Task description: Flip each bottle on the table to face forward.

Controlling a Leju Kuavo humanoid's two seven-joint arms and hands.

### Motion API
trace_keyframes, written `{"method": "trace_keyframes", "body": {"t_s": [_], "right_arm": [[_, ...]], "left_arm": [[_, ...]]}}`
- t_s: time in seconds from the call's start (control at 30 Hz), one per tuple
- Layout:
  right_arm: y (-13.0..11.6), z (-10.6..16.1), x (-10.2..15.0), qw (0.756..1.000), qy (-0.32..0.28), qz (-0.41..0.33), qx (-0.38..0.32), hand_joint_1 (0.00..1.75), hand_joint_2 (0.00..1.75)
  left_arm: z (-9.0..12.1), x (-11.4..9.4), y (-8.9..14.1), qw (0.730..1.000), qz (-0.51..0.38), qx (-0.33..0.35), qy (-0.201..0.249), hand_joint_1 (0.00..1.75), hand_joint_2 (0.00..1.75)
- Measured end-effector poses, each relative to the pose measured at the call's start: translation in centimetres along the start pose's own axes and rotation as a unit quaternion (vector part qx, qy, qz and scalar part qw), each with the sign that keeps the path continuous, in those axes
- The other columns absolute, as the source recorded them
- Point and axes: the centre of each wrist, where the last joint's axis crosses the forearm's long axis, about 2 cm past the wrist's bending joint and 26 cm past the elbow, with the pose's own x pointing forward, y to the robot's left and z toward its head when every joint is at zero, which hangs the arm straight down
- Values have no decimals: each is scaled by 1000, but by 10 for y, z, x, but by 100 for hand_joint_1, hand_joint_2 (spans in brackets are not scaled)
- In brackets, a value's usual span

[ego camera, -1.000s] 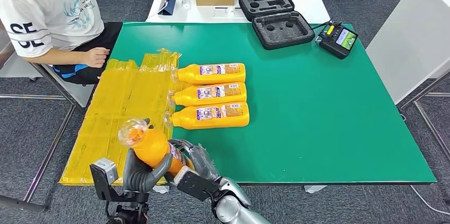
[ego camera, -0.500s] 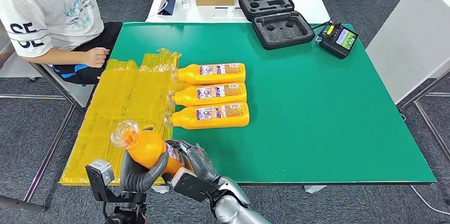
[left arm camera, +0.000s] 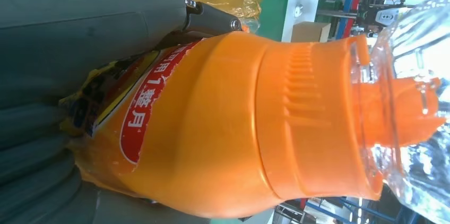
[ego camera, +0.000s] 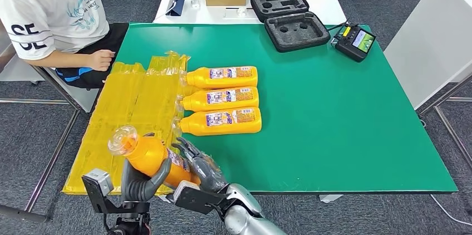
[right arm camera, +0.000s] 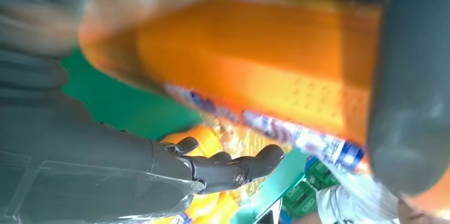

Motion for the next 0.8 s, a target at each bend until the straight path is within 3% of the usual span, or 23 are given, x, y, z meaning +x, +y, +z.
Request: {"method": "trace_keyframes", "body": {"t_s": [0.23, 0.53, 0.67, 0.8], "right_arm": [[-12, -4, 5, 999, -19, 3, -31, 0, 0], [-43, -6, 27, 976, -120, -24, -182, 0, 0], [-54, -4, 34, 965, -139, -24, -220, 0, 175], [-64, -1, 32, 962, -134, -16, -239, 0, 175]], "left_arm": [[-1, 3, 6, 1000, -17, 19, -15, 175, 175], [-7, 11, 23, 987, -135, 47, -75, 175, 175], [-13, 15, 29, 978, -179, 52, -98, 175, 175], [-25, 20, 34, 950, -280, 32, -135, 175, 175]]}}
